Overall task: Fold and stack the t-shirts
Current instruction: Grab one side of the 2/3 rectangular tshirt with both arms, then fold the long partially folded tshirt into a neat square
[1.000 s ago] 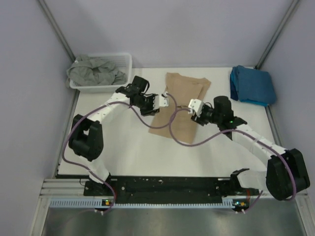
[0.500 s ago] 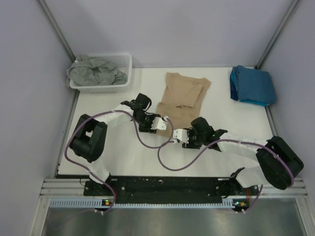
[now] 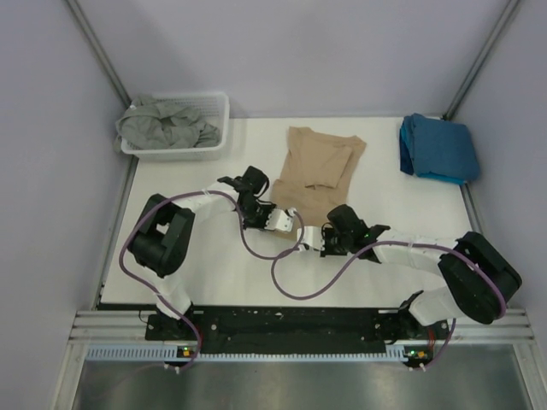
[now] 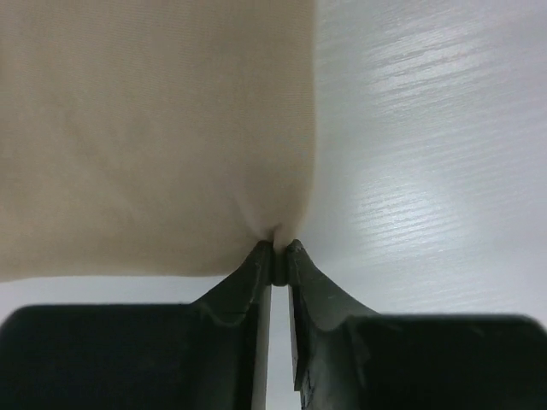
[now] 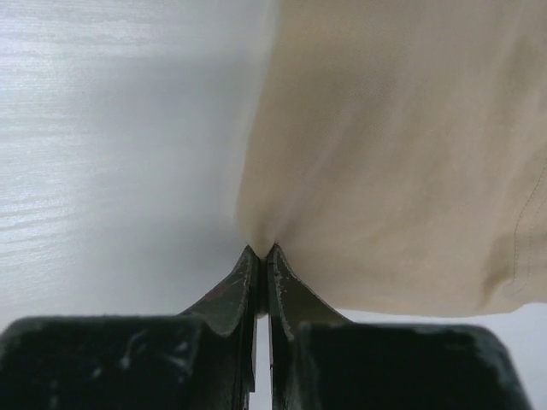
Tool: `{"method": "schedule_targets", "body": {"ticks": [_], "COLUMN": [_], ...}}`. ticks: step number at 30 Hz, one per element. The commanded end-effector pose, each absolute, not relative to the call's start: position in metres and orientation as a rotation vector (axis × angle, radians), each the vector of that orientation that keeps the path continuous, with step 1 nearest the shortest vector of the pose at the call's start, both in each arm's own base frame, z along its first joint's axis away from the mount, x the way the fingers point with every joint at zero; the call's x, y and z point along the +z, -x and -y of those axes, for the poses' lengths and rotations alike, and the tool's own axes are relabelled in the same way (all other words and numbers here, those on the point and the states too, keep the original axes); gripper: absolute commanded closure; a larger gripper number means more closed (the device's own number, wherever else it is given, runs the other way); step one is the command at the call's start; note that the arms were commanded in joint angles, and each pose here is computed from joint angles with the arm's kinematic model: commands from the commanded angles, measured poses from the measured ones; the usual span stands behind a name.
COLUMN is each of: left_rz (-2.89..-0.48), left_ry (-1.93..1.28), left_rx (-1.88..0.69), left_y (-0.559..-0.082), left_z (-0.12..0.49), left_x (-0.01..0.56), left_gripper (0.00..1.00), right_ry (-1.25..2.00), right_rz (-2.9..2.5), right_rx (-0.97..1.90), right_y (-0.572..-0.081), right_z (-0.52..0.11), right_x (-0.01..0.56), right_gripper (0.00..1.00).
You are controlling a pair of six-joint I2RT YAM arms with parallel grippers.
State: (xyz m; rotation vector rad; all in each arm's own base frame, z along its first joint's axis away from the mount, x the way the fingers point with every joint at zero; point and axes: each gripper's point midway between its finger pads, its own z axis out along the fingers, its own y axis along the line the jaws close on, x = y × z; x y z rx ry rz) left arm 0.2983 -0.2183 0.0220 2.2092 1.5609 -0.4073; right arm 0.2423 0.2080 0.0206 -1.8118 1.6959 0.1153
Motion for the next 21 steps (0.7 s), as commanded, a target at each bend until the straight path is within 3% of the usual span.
{"method": "schedule_targets", "body": {"ticks": [1, 8, 15, 21], "left_rz": [-1.642, -1.686, -1.602, -1.701], "left_ry": [-2.264, -2.213, -2.172, -1.978], "left_rx": [-0.454, -0.547, -0.769, -0.754], "left_y": [-0.282, -0.239, -0.154, -0.171], "left_z": [0.214, 0.200, 0.197, 0.213], "left_x": [0.006, 0.055, 0.122, 0.170], "left_gripper": [1.00, 1.00, 1.00, 1.00], "right_ry": [1.824, 2.002, 2.097, 2.003], "right_rz": [-1.724, -1.637, -1.613, -1.489], "right_rx": [0.143, 0.294, 0.485, 0.621], "right_y": [-0.232, -0.173, -0.094, -0.079], "right_z": [-0.205, -0.204, -0.198, -0.206], "right_x": [0.029, 0.069, 0.115, 0.153], "right_gripper": [1.00, 1.00, 1.00, 1.00]}}
